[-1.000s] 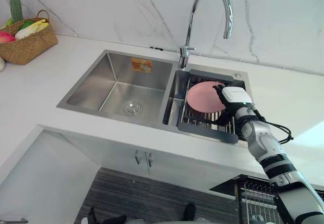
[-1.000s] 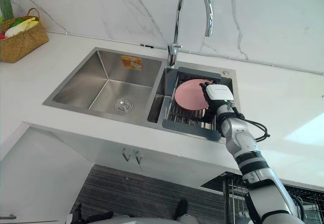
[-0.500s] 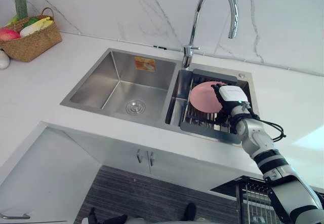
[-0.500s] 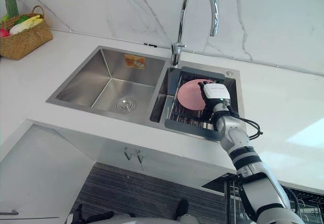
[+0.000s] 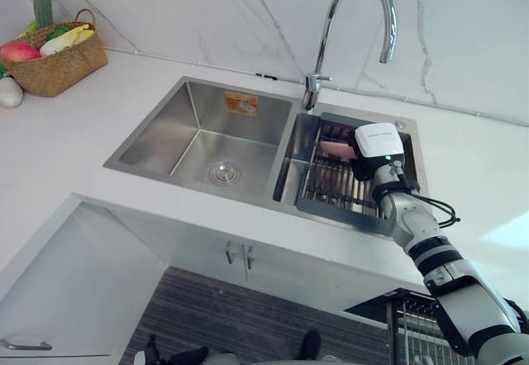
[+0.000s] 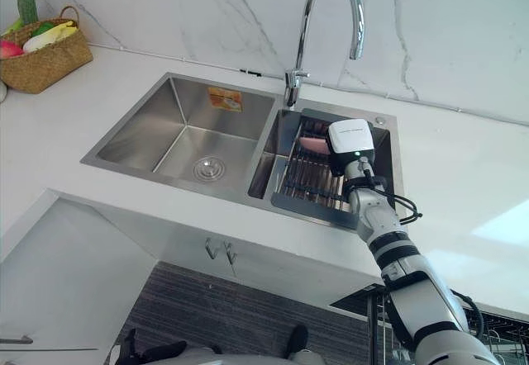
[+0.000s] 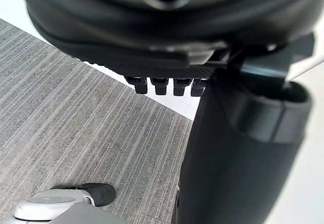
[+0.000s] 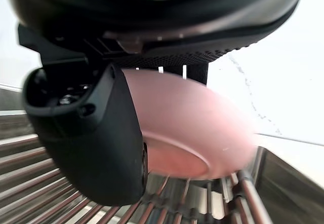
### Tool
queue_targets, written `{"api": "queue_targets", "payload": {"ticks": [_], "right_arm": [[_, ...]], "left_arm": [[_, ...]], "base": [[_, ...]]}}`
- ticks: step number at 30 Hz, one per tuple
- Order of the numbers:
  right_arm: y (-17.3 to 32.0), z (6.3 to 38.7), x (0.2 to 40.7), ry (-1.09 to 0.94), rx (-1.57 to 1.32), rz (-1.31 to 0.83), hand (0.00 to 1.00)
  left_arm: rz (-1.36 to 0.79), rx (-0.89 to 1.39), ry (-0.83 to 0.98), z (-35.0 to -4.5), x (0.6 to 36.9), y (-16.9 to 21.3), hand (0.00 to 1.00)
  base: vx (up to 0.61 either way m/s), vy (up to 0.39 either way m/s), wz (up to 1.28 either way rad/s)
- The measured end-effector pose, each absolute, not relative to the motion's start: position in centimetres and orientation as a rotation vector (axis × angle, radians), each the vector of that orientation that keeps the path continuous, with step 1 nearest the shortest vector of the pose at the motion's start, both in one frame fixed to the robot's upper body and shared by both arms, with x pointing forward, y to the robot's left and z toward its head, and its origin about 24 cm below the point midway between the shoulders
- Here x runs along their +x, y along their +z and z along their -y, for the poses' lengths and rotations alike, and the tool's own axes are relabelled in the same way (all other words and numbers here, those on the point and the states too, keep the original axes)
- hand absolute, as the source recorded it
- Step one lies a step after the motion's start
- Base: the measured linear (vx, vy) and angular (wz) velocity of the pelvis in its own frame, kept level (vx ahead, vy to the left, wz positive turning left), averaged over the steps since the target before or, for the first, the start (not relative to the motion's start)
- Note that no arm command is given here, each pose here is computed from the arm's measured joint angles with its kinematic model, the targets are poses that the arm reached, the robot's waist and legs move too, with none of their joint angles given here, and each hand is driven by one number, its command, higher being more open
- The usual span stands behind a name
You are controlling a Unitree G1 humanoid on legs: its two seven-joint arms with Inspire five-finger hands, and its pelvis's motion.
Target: Walk over to the sink, pick up the cup, carry it to the dishwasher, place the cup inside the dishwasher, then close the dishwasher door
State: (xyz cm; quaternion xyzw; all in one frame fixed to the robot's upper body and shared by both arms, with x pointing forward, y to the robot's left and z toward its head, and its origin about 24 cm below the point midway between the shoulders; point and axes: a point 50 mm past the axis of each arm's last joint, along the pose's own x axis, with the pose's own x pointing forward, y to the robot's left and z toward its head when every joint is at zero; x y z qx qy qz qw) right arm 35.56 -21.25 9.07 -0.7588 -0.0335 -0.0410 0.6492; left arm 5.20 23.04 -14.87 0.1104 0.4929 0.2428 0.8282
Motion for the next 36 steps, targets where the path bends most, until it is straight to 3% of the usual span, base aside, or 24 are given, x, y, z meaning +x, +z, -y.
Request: {"api": "queue_targets", "payload": {"ticks": [25, 36], "right_arm": [[9.6, 19.4, 32.6, -0.101, -1.5, 0.229, 0.0], [11.8, 20.3, 31.8, -0.238, -1.383, 0.298, 0.0]], "left_arm": [[-1.028, 0.268, 0.51, -23.7, 5.5, -14.4, 1.0], [-1.027, 0.292, 0.502, -24.0, 5.3, -14.3, 1.0]], "base": [[0.0, 0.008, -0.05], [-0.01, 0.006, -0.03]]}}
